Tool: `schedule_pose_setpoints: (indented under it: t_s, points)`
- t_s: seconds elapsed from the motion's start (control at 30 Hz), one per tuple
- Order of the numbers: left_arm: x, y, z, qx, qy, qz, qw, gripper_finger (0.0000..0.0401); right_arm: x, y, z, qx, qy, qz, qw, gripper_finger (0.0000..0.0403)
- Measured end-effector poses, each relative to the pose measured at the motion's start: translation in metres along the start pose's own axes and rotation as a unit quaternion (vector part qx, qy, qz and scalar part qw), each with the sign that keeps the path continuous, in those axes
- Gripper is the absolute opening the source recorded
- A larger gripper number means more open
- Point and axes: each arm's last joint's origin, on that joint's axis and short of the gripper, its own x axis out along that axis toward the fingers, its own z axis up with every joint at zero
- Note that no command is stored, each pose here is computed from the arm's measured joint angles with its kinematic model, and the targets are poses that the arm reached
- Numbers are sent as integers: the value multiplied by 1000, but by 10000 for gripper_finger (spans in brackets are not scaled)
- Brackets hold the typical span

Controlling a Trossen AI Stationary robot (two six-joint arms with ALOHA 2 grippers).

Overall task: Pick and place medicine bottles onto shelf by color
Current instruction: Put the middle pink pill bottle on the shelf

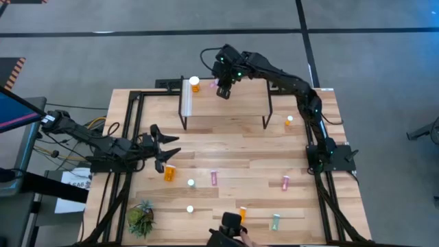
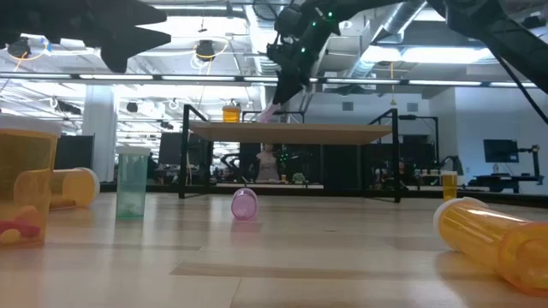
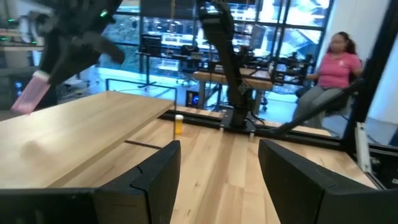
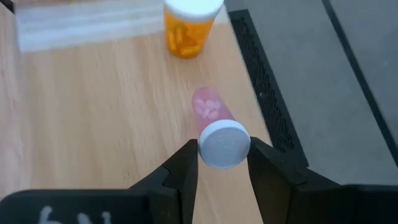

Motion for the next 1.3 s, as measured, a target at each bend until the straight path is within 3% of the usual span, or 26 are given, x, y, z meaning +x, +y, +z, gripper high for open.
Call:
schedule_pose_setpoints:
  t_s: [0.27,0.47,0.83,1.0,1.3]
  points:
    - [9,6,-6,-2,5,91,996,203,-18,16,1,-8,30,32,999,142]
    - [32,4,-8,2,24,88,996,203,-22,48,1,-20,54,99,993,143]
    - [72,9,-22,34,40,139,989,203,-39,121,5,-89,79,180,976,140]
    - [73,8,-21,21,38,113,993,203,-55,146,7,-106,61,250,960,140]
    - [71,-2,-19,5,30,53,998,203,-67,172,6,-117,68,278,951,142]
